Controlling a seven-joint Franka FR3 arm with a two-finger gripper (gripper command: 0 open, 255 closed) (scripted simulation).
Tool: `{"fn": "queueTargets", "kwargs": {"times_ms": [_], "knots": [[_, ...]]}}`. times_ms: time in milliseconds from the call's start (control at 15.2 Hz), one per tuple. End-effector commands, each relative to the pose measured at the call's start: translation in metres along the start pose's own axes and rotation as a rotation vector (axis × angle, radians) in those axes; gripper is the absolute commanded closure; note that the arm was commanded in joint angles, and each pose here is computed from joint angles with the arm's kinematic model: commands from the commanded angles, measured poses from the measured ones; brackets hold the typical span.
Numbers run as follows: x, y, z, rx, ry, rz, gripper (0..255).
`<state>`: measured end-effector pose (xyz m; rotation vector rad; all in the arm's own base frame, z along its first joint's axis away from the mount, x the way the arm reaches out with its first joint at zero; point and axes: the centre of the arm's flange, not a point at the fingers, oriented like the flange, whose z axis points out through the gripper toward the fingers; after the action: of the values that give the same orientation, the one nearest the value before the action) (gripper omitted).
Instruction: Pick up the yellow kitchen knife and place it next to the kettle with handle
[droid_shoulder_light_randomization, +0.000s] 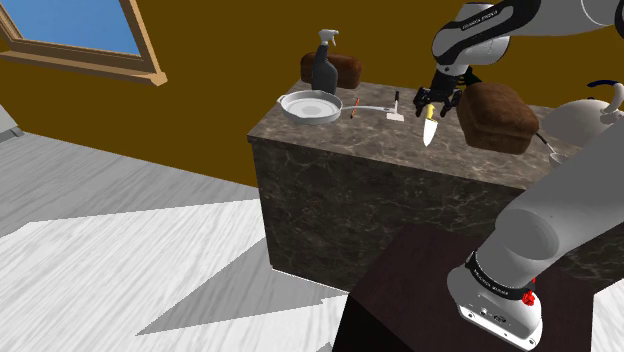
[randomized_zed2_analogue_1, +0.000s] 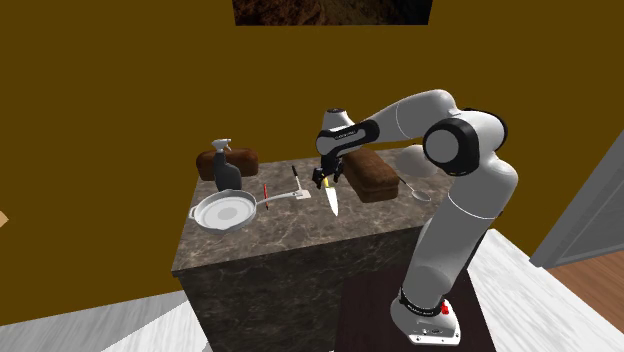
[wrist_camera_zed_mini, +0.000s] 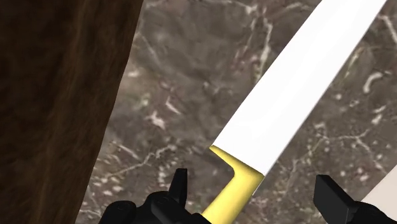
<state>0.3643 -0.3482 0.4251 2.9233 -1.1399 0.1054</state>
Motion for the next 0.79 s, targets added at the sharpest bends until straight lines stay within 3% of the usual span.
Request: {"fn": "queueTargets", "kwargs": {"times_ms": [0,726], "knots": [[0.0,0.0,0.0,0.0,0.0,0.0,255],[0.001,0.0,-0.011,0.0,0.0,0.0,255]]}}
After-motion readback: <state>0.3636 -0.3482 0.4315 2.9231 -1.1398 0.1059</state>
